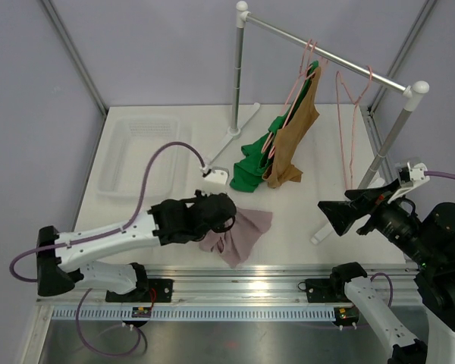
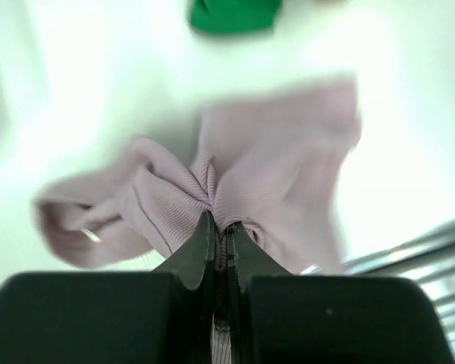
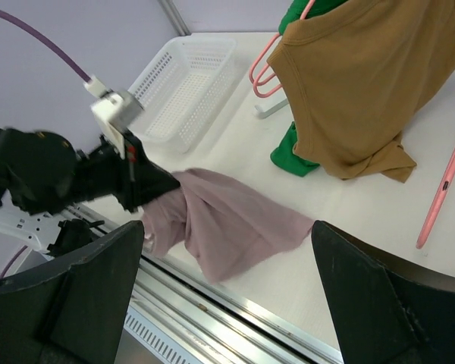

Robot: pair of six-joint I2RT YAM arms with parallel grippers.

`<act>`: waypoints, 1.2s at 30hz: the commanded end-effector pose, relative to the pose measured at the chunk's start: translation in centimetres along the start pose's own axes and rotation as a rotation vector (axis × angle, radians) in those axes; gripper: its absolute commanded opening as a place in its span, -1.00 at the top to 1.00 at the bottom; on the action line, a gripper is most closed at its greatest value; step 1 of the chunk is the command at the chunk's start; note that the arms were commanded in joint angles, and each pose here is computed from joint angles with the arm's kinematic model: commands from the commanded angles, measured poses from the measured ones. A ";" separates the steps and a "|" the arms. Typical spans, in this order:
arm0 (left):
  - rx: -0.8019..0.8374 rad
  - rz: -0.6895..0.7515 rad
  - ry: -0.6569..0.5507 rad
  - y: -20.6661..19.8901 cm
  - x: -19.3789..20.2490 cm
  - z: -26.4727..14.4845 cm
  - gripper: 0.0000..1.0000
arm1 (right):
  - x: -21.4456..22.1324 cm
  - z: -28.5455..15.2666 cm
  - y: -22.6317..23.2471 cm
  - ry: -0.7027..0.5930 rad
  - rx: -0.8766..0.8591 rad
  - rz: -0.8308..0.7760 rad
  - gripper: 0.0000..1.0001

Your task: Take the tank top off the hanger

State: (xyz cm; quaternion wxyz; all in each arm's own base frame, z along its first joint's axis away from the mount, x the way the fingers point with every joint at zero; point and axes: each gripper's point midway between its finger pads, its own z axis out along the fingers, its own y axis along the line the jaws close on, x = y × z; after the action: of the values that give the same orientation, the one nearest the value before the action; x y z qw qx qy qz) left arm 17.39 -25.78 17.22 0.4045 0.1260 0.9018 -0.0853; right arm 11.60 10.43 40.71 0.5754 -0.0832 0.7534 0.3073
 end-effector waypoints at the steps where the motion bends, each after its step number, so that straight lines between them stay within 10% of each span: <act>1: -0.127 -0.065 -0.148 4.9 -5.9 -3.3 1.00 | -1.8 -0.8 1.5 -0.058 -0.057 -0.039 -0.99; 14: -0.308 -0.241 -0.419 16.8 -21.4 -12.5 1.00 | -3.0 -0.1 2.5 -0.073 -0.107 -0.029 -0.99; 27: -0.490 -0.384 -0.245 29.9 -24.4 -4.1 0.98 | -4.3 1.8 2.9 -0.102 -0.147 0.047 -0.99; 29: -0.492 -0.411 -0.215 31.0 -23.9 -2.9 0.65 | -4.8 2.2 2.9 -0.118 -0.149 0.083 -0.99; 31: -0.492 -0.414 -0.187 31.4 -23.6 -1.7 -0.56 | -5.4 3.2 2.7 -0.111 -0.138 0.111 -0.99; 32: -0.488 -0.419 -0.181 31.4 -23.4 -1.6 -0.78 | -5.6 3.7 2.5 -0.103 -0.131 0.121 -0.99; 36: -0.451 -0.421 -0.213 30.6 -23.8 -3.1 -0.98 | -7.0 5.8 0.7 -0.115 -0.042 0.193 -0.99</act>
State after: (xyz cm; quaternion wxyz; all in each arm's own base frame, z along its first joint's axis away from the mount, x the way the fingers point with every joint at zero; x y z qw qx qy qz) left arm 40.07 1.51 29.95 0.4160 -0.1768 0.8892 0.0712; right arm 15.51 12.97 44.87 0.5706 -0.0497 0.7252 0.3820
